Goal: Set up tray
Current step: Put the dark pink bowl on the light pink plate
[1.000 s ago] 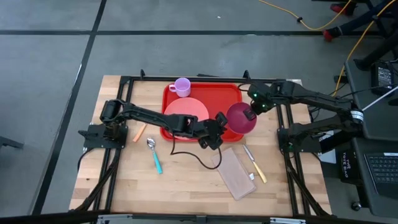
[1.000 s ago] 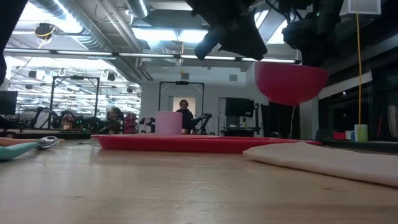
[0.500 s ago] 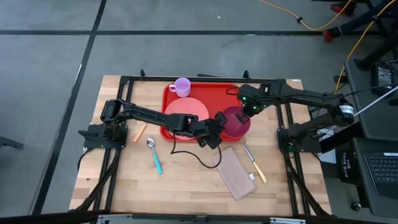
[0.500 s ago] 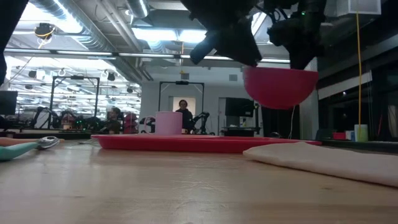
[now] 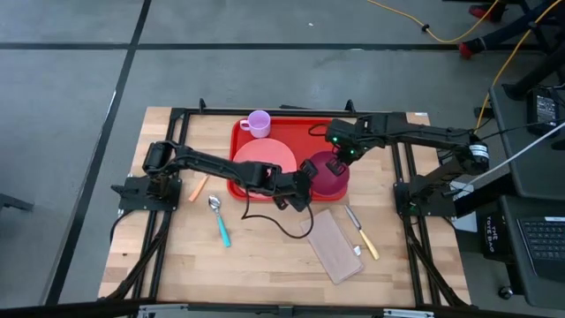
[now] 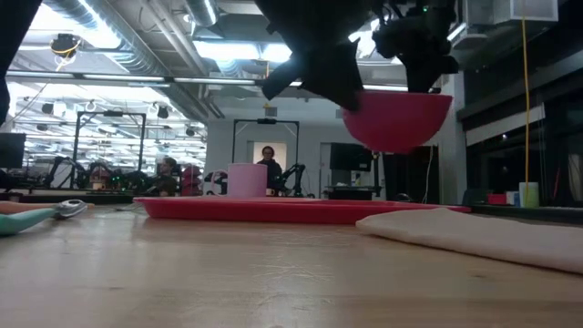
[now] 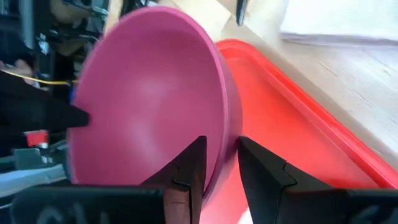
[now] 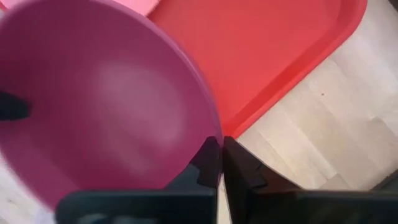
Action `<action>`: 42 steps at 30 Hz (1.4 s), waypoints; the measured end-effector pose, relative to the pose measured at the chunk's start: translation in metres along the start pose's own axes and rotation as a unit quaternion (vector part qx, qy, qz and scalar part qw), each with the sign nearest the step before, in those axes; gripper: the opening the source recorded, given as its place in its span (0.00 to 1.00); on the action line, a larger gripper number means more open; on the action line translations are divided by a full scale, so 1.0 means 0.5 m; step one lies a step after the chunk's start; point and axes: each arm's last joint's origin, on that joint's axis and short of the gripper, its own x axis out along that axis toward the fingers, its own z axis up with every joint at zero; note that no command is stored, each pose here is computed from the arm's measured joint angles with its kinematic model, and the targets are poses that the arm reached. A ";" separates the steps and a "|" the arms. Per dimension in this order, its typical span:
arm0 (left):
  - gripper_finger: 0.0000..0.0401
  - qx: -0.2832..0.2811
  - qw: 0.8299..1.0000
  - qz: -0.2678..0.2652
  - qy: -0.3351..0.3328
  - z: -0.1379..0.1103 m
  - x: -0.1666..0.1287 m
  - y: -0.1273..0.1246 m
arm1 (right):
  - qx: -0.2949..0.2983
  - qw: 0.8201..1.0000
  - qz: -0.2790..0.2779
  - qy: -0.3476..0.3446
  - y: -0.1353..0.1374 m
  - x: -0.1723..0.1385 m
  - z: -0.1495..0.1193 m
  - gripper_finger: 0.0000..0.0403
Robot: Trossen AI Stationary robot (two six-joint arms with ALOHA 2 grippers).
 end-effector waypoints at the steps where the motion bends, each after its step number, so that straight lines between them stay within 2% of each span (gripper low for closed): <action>1: 0.21 -0.003 1.000 -0.005 0.000 -0.001 0.000 -0.001 | 0.000 1.000 0.001 -0.002 0.001 -0.002 0.001 0.02; 6: 0.19 0.013 1.000 -0.008 -0.003 0.003 -0.002 -0.005 | -0.002 1.000 0.001 -0.013 0.002 -0.012 0.005 0.02; 13: 0.03 0.027 0.999 -0.025 -0.016 0.004 -0.002 -0.009 | -0.014 1.000 0.007 -0.020 0.015 -0.015 0.001 0.03; 18: 0.01 0.019 0.998 -0.044 -0.044 0.007 -0.002 -0.012 | -0.051 0.998 0.013 -0.023 0.025 -0.017 -0.003 0.09; 26: 0.01 0.023 0.998 -0.048 -0.034 0.007 -0.003 -0.017 | -0.076 0.997 0.016 -0.029 0.023 -0.025 -0.006 0.19; 33: 0.01 0.016 0.998 -0.053 -0.031 0.006 -0.004 -0.018 | -0.075 0.996 0.024 -0.043 0.018 -0.045 -0.009 0.20; 38: 0.01 0.010 0.997 -0.070 -0.025 0.004 -0.005 -0.025 | -0.092 0.992 0.021 -0.079 0.017 -0.084 0.003 0.20; 42: 0.01 -0.004 0.997 -0.082 -0.015 -0.001 -0.007 -0.028 | -0.104 0.987 -0.013 -0.124 0.014 -0.114 0.012 0.20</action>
